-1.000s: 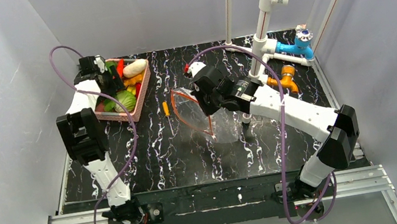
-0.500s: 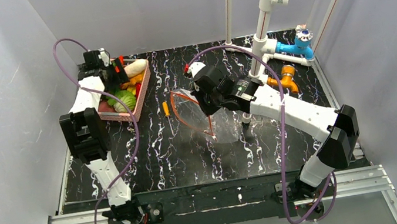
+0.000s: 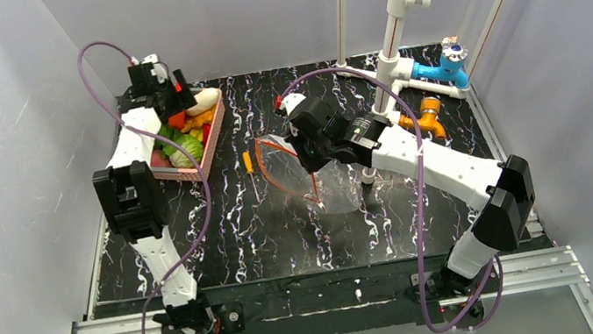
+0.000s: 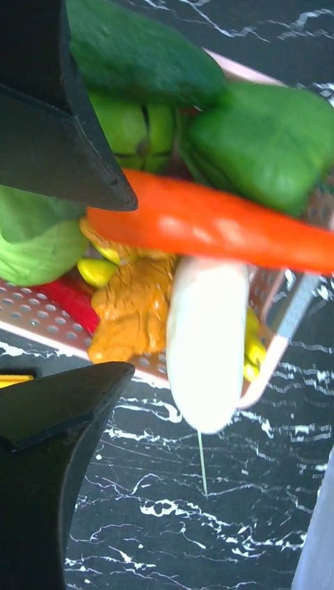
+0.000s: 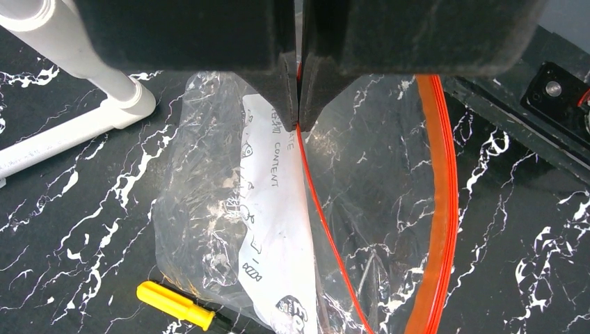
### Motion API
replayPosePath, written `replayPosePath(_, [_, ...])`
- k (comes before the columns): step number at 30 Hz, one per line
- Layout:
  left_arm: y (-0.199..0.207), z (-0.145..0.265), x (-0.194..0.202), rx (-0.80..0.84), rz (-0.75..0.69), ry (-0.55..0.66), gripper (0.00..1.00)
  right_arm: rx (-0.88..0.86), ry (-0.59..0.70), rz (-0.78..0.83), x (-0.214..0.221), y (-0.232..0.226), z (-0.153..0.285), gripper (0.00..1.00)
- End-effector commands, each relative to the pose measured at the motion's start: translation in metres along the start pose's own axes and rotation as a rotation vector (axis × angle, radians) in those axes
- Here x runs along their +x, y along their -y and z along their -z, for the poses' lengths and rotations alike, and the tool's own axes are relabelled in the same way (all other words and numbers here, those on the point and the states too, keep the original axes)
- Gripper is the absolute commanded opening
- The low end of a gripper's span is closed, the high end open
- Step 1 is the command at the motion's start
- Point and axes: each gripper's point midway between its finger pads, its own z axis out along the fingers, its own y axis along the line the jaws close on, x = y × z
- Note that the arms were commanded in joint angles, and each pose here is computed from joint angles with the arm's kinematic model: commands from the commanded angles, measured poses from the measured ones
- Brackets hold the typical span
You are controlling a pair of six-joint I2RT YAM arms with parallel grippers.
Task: Place the food in the zip-top bag and seal the zipper
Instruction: Move the bin to the center of the board.
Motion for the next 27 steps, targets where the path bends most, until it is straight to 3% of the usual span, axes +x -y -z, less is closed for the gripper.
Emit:
replayPosePath(1, [0.052,-0.012,-0.008,0.037,-0.201,0.107,0.81,-0.008,0.037,-0.011,-0.017,-0.001,0.004,0.01])
replayPosePath(4, [0.056,-0.023,-0.009,-0.047,-0.315,0.166,0.87,-0.017,0.034,-0.02,-0.016,-0.002,0.006,0.01])
replayPosePath(9, [0.06,-0.045,-0.007,-0.104,-0.426,0.158,0.93,-0.035,0.016,-0.027,-0.012,-0.004,0.006,0.01])
replayPosePath(14, [0.061,-0.058,-0.008,-0.173,-0.528,0.175,0.9,-0.034,-0.008,-0.024,-0.006,-0.003,0.003,0.01])
replayPosePath(20, [0.058,-0.052,-0.021,-0.22,-0.549,0.22,0.85,-0.033,-0.024,-0.026,-0.003,-0.002,-0.002,0.01])
replayPosePath(25, [0.07,-0.041,-0.041,-0.207,-0.571,0.291,0.9,-0.042,-0.033,-0.03,-0.002,-0.004,-0.006,0.01])
replayPosePath(27, [0.071,-0.043,-0.045,-0.213,-0.582,0.296,0.87,-0.048,-0.034,-0.03,-0.003,-0.006,-0.005,0.01])
